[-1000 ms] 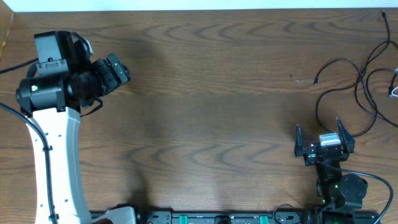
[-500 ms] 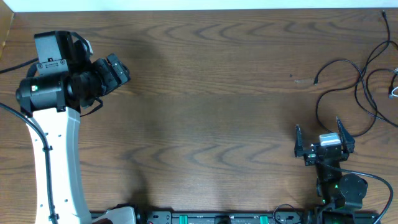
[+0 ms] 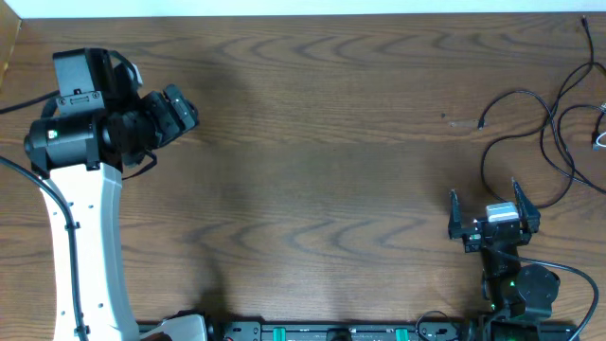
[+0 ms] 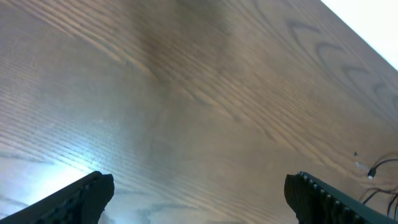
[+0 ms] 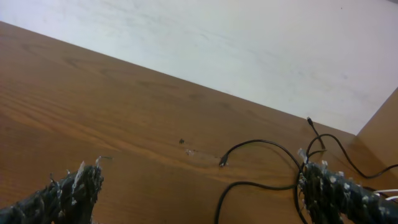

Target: Untangle cables

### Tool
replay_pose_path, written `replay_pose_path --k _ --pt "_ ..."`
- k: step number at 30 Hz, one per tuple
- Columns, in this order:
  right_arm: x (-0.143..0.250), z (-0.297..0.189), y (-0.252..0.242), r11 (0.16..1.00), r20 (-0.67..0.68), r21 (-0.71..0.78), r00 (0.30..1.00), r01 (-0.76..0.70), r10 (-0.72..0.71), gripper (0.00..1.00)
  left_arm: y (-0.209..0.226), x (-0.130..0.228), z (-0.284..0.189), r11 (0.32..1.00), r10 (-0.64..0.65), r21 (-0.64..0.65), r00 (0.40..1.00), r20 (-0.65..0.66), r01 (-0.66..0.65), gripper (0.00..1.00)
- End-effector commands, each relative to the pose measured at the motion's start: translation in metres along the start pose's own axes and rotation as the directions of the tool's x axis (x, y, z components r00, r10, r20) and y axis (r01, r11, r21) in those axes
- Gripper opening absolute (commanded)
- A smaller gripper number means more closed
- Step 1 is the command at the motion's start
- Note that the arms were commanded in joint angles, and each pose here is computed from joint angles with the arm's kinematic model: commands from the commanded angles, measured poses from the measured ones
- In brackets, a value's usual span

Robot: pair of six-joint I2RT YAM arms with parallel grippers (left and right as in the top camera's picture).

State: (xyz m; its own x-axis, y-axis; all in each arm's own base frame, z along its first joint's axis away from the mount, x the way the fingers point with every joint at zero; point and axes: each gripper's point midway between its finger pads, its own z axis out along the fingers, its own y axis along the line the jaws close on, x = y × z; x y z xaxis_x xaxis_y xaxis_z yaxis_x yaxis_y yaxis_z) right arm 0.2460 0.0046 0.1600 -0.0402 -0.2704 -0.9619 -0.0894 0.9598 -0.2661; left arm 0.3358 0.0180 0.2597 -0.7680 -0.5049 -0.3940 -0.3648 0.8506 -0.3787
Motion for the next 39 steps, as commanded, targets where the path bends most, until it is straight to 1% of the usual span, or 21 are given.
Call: replay_pose_path --k 1,7,8,12,15,19,22,30,39 --pt "0.0 0.0 0.002 1.0 0.004 -0.008 1.0 0.012 -0.012 0.99 -0.001 -0.001 0.001 1.0 0.01 0.001 1.0 -0.003 -0.01 0.93" --pt "0.0 0.0 0.002 1.0 0.004 -0.009 1.0 0.012 -0.012 0.99 0.004 -0.013 -0.017 0.999 0.03 -0.04 0.994 0.101 -0.026 0.93" --pt "0.0 0.0 0.002 1.0 0.004 -0.008 1.0 0.012 -0.012 0.99 0.002 -0.018 -0.022 0.998 0.053 -0.035 0.987 0.153 -0.048 0.93" --pt "0.0 0.0 0.002 1.0 0.004 -0.009 1.0 0.012 -0.012 0.99 -0.005 -0.029 -0.031 0.989 0.142 -0.011 0.951 0.274 -0.145 0.93" --pt "0.0 0.0 0.002 1.0 0.004 -0.009 1.0 0.012 -0.012 0.99 -0.007 -0.029 -0.039 0.971 0.228 -0.017 0.903 0.365 -0.239 0.93" --pt "0.0 0.0 0.002 1.0 0.004 -0.009 1.0 0.012 -0.012 0.99 -0.004 -0.017 -0.046 0.934 0.336 -0.052 0.823 0.458 -0.352 0.93" --pt "0.0 0.0 0.002 1.0 0.004 -0.008 1.0 0.012 -0.012 0.99 0.002 -0.004 -0.047 0.913 0.379 -0.075 0.763 0.523 -0.402 0.93" --pt "0.0 0.0 0.002 1.0 0.004 -0.008 1.0 0.012 -0.012 0.99 0.025 0.039 -0.025 0.897 0.379 -0.088 0.65 0.658 -0.433 0.93" --pt "0.0 0.0 0.002 1.0 0.004 -0.008 1.0 0.012 -0.012 0.99 0.051 0.082 0.011 0.887 0.361 -0.099 0.544 0.757 -0.452 0.93"
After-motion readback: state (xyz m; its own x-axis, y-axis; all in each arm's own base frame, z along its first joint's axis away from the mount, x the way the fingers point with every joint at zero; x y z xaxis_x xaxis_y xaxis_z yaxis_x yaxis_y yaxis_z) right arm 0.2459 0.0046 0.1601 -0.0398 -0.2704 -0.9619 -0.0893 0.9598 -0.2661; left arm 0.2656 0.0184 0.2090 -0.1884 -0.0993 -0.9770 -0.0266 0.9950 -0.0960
